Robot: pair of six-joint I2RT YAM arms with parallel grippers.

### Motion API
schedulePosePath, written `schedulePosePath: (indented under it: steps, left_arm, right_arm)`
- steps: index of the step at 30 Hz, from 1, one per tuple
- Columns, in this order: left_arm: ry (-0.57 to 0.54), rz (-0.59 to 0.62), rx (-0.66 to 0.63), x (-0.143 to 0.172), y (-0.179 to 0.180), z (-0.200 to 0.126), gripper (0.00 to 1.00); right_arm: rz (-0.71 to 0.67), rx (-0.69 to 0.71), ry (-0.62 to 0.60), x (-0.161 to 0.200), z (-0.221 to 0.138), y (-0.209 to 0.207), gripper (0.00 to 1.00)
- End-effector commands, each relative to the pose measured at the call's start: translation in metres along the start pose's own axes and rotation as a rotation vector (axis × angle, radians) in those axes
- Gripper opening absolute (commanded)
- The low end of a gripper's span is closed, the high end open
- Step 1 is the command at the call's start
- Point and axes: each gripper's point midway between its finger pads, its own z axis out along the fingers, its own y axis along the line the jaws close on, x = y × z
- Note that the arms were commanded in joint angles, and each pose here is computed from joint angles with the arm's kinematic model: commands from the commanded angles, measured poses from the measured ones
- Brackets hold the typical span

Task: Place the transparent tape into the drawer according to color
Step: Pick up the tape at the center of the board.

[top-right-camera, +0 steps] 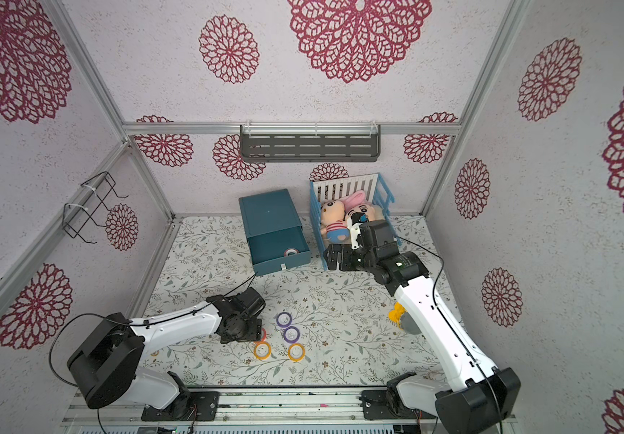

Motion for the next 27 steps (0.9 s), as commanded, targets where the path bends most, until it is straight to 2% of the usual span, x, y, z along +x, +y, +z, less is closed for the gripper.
schedulePosePath:
  steps: [1, 5, 8, 12, 20, 27]
  left_arm:
    - [0.026, 0.004, 0.000, 0.003, 0.001, 0.006, 0.77]
    - [0.045, 0.019, -0.020, 0.003, 0.002, 0.008, 0.73]
    - [0.064, 0.040, -0.049, 0.002, 0.004, 0.008, 0.66]
    - [0.090, 0.051, -0.072, 0.003, 0.009, 0.009, 0.58]
    - [0.132, 0.064, -0.081, 0.006, 0.013, 0.013, 0.49]
    - [0.166, 0.073, -0.084, 0.011, 0.013, 0.017, 0.35]
  right_arm:
    - [-0.027, -0.019, -0.053, -0.013, -0.017, 0.005, 0.99]
    - [-0.025, -0.023, -0.048, -0.012, -0.015, 0.005, 0.99]
    - [-0.023, -0.032, -0.035, -0.009, -0.013, 0.005, 0.99]
    - [-0.016, -0.052, 0.002, 0.003, -0.007, 0.005, 0.99]
    - [0.031, -0.135, 0.088, 0.043, 0.014, 0.006, 0.99]
    - [0.036, -0.139, 0.103, 0.049, 0.019, 0.005, 0.99]
